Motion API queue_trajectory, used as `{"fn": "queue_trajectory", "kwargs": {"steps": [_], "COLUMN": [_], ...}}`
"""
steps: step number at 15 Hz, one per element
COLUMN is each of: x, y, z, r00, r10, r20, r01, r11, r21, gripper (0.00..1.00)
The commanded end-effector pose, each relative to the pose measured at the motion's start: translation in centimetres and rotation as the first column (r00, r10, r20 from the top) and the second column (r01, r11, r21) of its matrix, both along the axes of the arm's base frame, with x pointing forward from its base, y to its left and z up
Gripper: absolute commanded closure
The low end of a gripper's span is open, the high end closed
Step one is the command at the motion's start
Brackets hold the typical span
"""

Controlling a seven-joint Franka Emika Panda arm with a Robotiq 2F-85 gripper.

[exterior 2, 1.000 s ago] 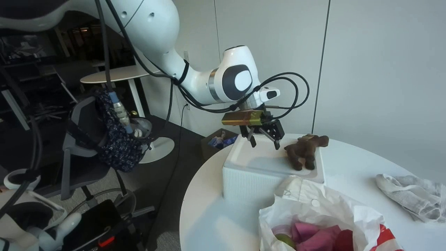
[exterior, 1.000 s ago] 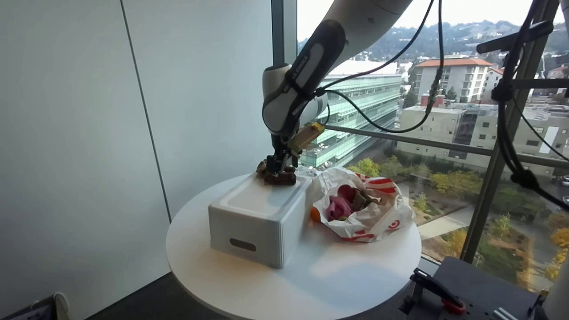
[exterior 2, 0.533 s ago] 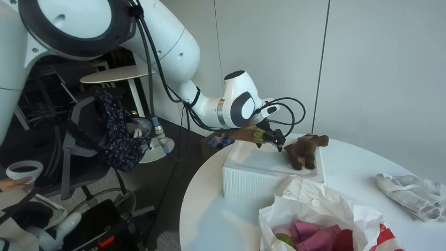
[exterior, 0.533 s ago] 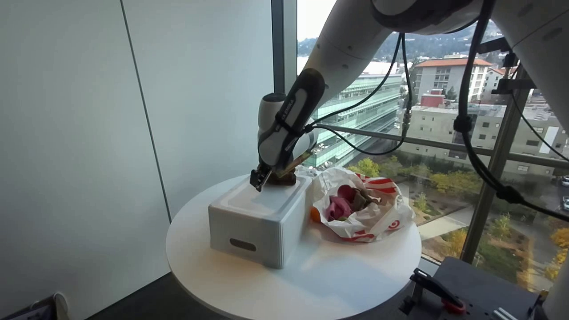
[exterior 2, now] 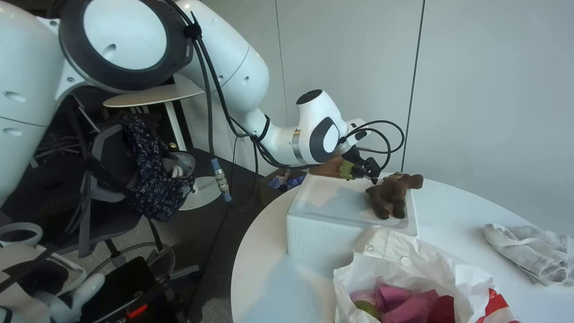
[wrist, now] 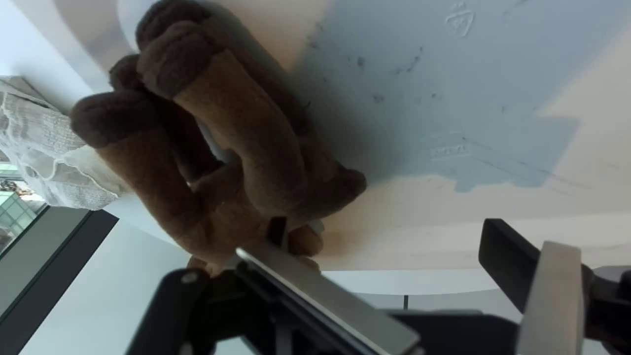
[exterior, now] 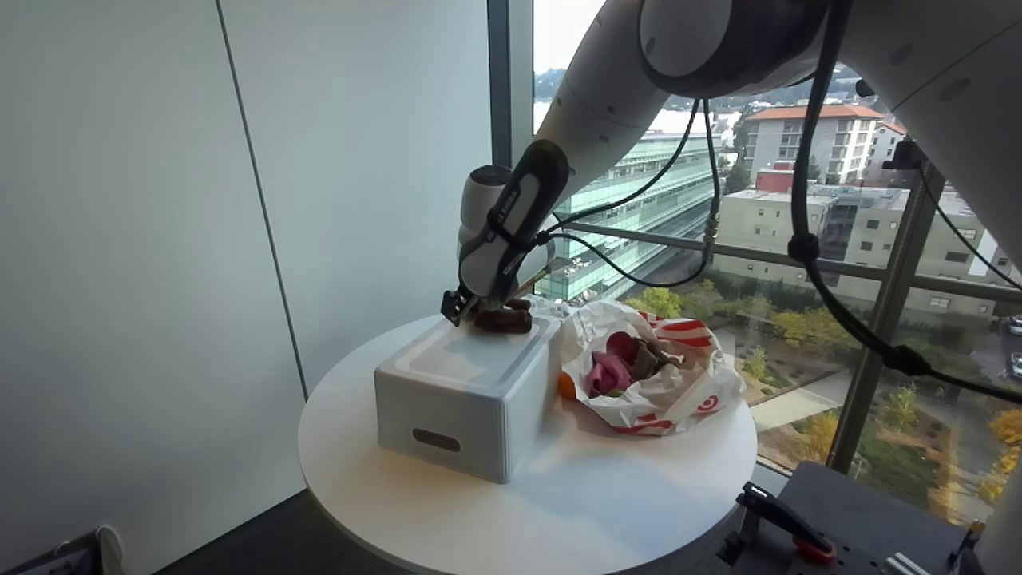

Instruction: Pick up the objects from the top of the white container and put them in the plastic bag.

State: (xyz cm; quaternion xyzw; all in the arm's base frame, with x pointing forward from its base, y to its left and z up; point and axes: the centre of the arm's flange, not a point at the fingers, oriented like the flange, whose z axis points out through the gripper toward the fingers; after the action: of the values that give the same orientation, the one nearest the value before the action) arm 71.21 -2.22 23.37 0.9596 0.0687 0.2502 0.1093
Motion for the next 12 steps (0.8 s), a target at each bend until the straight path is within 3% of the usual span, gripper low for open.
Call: {"fn": "queue_trajectory", "kwargs": {"steps": [1,9,10,12], "x": [1.8,1.5,1.5,1.4], "y": [-2.0,-4.7,-4.8,-4.7], "z": [0.4,-4.4,-4.9,-4.8], "r00": [0.998,0.997,0.997,0.997], "r10": [-0.053,-0.075,-0.08,-0.078], "r20": [0.047,0.004,-0.004,-0.001], "r01": [0.053,0.075,0.079,0.078], "r11": [0.999,0.995,0.995,0.996], "r21": [-0.008,-0.06,-0.056,-0.042], "gripper": [0.0,0.0,0.25,0.32]}}
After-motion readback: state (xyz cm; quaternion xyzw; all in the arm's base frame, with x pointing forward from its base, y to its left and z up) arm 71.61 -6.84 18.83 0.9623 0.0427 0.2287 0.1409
